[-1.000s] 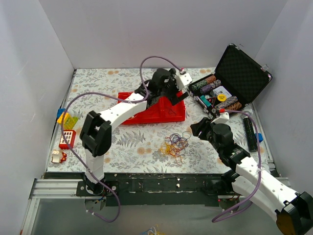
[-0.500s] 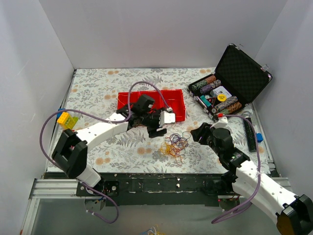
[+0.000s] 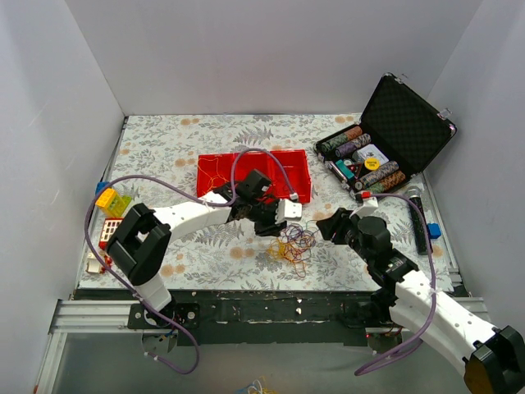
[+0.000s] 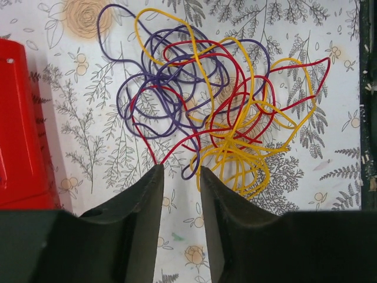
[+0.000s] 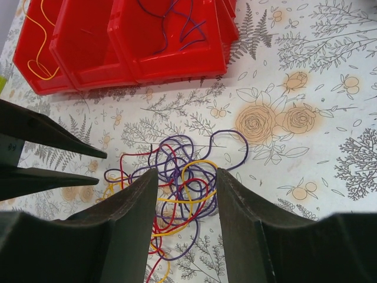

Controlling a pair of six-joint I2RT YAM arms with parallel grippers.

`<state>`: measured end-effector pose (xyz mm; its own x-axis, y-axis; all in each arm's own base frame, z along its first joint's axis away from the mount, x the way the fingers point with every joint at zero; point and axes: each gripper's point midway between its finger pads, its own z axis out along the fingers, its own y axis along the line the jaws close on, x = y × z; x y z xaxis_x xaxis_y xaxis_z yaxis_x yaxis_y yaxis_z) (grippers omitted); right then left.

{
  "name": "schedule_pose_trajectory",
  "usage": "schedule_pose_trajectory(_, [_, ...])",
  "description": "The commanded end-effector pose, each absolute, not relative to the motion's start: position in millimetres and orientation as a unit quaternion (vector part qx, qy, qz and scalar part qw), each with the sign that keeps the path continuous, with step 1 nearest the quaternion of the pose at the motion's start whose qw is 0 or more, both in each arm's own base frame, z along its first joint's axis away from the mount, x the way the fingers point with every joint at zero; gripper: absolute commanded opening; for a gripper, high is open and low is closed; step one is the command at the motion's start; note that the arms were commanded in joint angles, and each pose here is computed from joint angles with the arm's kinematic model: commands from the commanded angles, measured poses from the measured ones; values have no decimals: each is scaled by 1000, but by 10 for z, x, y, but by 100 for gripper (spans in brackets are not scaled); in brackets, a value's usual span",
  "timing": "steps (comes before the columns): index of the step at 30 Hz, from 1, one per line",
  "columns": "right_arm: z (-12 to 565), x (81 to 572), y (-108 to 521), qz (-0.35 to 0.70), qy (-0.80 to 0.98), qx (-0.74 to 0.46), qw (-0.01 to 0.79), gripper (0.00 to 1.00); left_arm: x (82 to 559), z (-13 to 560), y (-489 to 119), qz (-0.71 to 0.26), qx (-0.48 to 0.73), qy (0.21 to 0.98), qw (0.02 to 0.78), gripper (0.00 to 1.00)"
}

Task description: Untangle the cables

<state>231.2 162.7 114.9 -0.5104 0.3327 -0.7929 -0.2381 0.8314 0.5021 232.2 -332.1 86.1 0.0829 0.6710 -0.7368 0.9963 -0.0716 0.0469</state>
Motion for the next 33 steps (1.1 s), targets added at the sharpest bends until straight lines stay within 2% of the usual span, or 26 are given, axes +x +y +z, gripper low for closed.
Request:
schedule_pose_trajectory(1, [1197, 2339, 1663, 300, 809, 19, 506, 52, 2245, 882, -3494, -292, 691, 591, 296, 25])
schedule_pose_trajectory(3, [1194, 2343, 1664, 299, 809, 17, 506, 52, 2226, 830, -3494, -285, 701, 584, 294, 18])
schedule_pose_trajectory(10, [1184, 2352, 1715, 305, 809, 8, 503, 52, 2329, 744, -3493, -257, 712, 579, 302, 16])
schedule_pose_trajectory(13, [1151, 2341, 1755, 313, 810, 3, 495, 52, 2357, 780, -3515, -254, 711, 578, 310, 0])
schedule_pose_trajectory(22, [1065, 2296, 2020, 362, 810, -33, 461, 52, 2364, 1025, -3501, -249, 705, 572, 336, 0])
schedule_pose_trajectory(33, [701, 2246, 2071, 351, 837, -48, 417, 55, 2107, 2226, -3541, -319, 654, 557, 401, 0])
